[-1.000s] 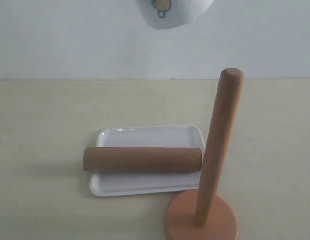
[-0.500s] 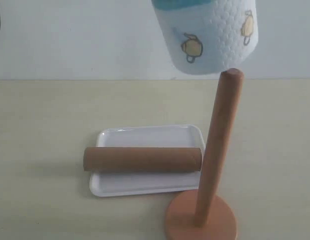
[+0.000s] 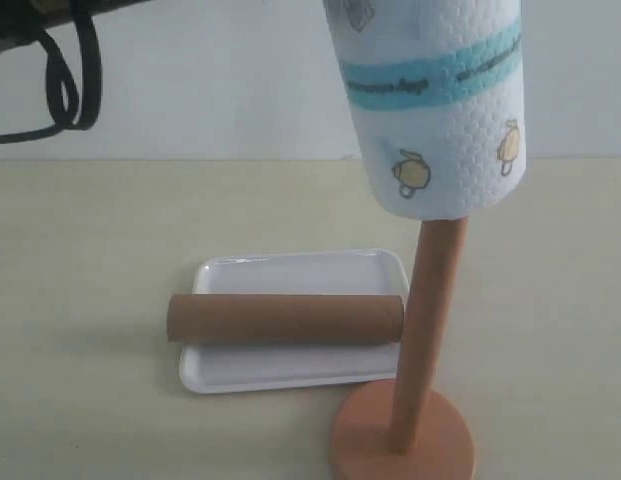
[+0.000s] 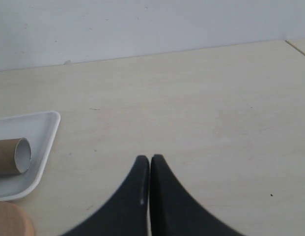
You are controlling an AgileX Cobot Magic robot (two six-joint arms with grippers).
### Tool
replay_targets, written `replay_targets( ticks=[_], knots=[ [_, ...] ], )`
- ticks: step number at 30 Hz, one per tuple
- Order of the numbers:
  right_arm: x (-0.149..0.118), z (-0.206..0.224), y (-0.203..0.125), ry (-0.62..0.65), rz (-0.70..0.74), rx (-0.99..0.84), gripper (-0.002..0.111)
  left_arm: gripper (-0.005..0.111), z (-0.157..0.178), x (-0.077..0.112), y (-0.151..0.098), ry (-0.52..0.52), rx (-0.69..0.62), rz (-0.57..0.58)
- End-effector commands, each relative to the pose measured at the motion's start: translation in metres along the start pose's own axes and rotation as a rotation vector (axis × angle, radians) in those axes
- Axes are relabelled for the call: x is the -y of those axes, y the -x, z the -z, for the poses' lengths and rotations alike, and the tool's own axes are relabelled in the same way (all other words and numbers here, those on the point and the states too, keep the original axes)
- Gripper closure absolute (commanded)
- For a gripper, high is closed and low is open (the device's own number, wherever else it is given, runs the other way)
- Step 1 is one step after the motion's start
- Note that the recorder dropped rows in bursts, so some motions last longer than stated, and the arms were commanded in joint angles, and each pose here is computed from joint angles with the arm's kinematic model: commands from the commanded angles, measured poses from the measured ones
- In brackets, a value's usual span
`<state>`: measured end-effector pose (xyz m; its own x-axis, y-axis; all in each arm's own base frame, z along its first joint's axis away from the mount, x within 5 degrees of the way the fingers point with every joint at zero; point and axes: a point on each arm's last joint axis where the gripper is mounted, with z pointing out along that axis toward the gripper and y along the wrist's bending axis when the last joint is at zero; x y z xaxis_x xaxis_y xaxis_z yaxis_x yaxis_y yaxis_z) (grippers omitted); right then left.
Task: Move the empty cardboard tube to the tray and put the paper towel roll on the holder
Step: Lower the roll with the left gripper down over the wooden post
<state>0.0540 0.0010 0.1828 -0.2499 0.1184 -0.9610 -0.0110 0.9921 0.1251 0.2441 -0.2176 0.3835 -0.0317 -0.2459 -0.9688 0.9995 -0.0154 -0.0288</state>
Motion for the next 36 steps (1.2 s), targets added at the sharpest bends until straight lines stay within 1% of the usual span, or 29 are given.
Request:
replay_targets(
  ticks=[1,8,14,16,18,22,23,25,29,36],
  knots=[
    [0.0,0.0,0.001,-0.003,0.003,0.008,0.108,0.103,-0.002,-0.008,-0.016,-0.013,-0.029,0.033],
    [0.0,0.0,0.001,-0.003,0.003,0.008,0.108,0.103,-0.003,-0.022,-0.05,-0.029,-0.123,0.084],
    [0.0,0.0,0.001,-0.003,0.003,0.008,0.108,0.103,-0.003,-0.033,-0.072,-0.029,-0.16,0.053],
    [0.0,0.0,0.001,-0.003,0.003,0.008,0.108,0.102,-0.003,-0.035,-0.078,-0.027,-0.167,0.065],
    [0.0,0.0,0.001,-0.003,0.003,0.008,0.108,0.096,-0.003,-0.038,-0.085,-0.025,-0.179,0.079],
    [0.0,0.0,0.001,-0.003,0.003,0.008,0.108,0.079,-0.002,-0.043,-0.102,-0.033,-0.219,0.105],
    [0.0,0.0,0.001,-0.003,0.003,0.008,0.108,0.074,0.0,-0.043,-0.107,-0.034,-0.233,0.117],
    [0.0,0.0,0.001,-0.003,0.003,0.008,0.108,0.07,0.001,-0.043,-0.115,-0.042,-0.258,0.128],
    [0.0,0.0,0.001,-0.003,0.003,0.008,0.108,0.071,0.007,-0.037,-0.128,-0.058,-0.304,0.128],
    [0.0,0.0,0.001,-0.003,0.003,0.008,0.108,0.071,0.019,-0.026,-0.149,-0.066,-0.341,0.11]
  ],
)
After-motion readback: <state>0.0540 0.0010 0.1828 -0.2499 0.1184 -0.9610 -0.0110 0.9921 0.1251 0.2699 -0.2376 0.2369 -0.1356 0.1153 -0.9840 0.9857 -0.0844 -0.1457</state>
